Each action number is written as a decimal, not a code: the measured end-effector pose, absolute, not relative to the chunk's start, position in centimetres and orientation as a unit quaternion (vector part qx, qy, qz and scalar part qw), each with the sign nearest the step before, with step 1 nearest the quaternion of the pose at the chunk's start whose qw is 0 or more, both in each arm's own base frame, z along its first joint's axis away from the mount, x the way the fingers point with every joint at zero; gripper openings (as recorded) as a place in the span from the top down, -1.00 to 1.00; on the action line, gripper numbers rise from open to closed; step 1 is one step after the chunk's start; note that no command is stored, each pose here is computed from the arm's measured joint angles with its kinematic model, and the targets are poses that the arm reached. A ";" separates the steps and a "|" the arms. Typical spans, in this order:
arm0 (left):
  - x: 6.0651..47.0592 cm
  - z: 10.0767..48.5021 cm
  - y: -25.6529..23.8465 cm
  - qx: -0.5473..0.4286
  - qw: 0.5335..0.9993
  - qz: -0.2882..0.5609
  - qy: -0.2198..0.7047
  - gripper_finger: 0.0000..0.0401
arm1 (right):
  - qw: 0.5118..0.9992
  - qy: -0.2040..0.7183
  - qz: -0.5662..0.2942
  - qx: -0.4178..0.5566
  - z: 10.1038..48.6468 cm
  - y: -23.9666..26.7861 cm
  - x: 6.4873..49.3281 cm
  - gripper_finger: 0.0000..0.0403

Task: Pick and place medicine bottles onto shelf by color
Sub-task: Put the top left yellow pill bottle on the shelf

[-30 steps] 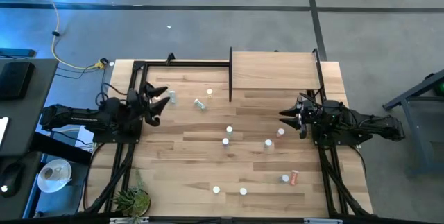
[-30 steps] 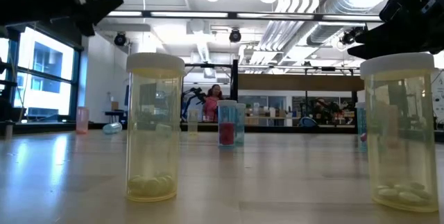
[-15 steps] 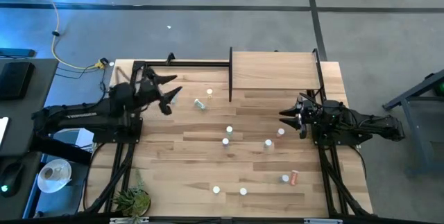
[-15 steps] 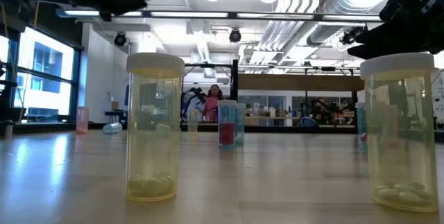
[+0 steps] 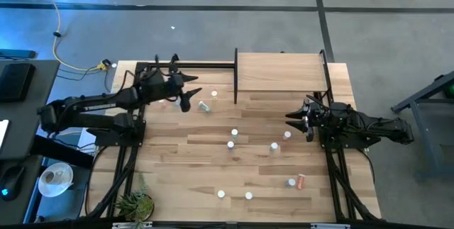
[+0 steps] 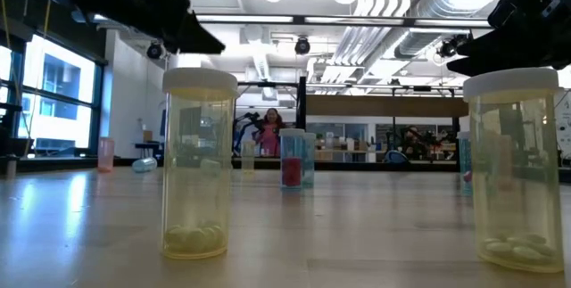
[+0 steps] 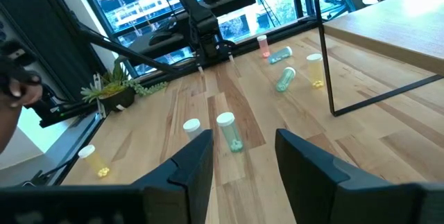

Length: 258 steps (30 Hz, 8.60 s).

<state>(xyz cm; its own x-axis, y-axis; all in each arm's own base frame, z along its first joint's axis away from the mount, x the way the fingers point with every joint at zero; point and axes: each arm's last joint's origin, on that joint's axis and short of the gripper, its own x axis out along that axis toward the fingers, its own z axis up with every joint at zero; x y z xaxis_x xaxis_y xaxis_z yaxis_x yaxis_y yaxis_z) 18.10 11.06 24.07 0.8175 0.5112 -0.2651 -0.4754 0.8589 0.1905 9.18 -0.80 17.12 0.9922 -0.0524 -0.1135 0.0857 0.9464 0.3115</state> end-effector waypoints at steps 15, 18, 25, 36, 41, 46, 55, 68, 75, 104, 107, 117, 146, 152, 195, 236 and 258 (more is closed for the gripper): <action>20.6 19.3 13.0 0.013 0.936 0.255 0.241 -0.09 | 0.985 0.052 -0.035 0.160 17.1 -0.8 9.2 0.27; 20.8 18.6 13.1 0.009 0.933 0.253 0.256 -0.09 | 0.985 0.052 -0.035 0.160 17.1 -0.8 9.2 0.27; 21.3 17.5 13.2 -0.007 0.933 0.237 0.271 -0.09 | 0.985 0.052 -0.035 0.160 17.1 -0.8 9.2 0.27; 22.3 15.9 13.9 -0.009 0.932 0.239 0.271 -0.09 | 0.985 0.052 -0.035 0.160 17.1 -0.8 9.2 0.27; 22.5 15.5 14.1 -0.008 0.933 0.241 0.268 -0.09 | 0.985 0.052 -0.035 0.160 17.1 -0.8 9.2 0.27; 23.0 14.8 14.3 -0.005 0.934 0.242 0.261 -0.09 | 0.985 0.052 -0.035 0.160 17.1 -0.8 9.2 0.27; 24.3 14.3 15.4 0.002 0.920 0.273 0.282 -0.09 | 0.985 0.052 -0.035 0.160 17.1 -0.8 9.2 0.27; 24.8 14.2 15.5 -0.025 0.918 0.265 0.295 -0.09 | 0.985 0.052 -0.035 0.160 17.1 -0.8 9.2 0.27; 24.7 14.2 15.5 -0.029 0.917 0.267 0.294 -0.09 | 0.985 0.052 -0.035 0.160 17.1 -0.8 9.2 0.27; 25.5 15.2 16.0 -0.034 0.907 0.261 0.330 -0.09 | 0.985 0.052 -0.035 0.160 17.1 -0.8 9.2 0.27; 25.5 15.1 16.0 -0.040 0.905 0.262 0.334 -0.09 | 0.985 0.052 -0.035 0.160 17.1 -0.8 9.2 0.27; 25.4 15.0 16.0 -0.048 0.902 0.268 0.336 -0.09 | 0.985 0.052 -0.035 0.160 17.1 -0.8 9.2 0.27; 26.1 12.7 16.7 -0.035 0.897 0.270 0.349 -0.09 | 0.985 0.052 -0.035 0.160 17.1 -0.8 9.2 0.27; 26.1 12.7 16.7 -0.033 0.897 0.270 0.349 -0.08 | 0.985 0.052 -0.035 0.160 17.1 -0.8 9.2 0.27; 25.5 16.8 16.5 -0.002 0.915 0.283 0.286 0.44 | 0.985 0.052 -0.035 0.160 17.1 -0.8 9.2 0.27; 31.4 36.1 23.9 0.018 0.927 0.309 0.213 0.44 | 0.985 0.052 -0.035 0.160 17.1 -0.8 9.2 0.27; 36.6 30.1 26.3 -0.023 0.919 0.283 0.273 0.44 | 0.985 0.052 -0.035 0.160 17.1 -0.8 9.2 0.27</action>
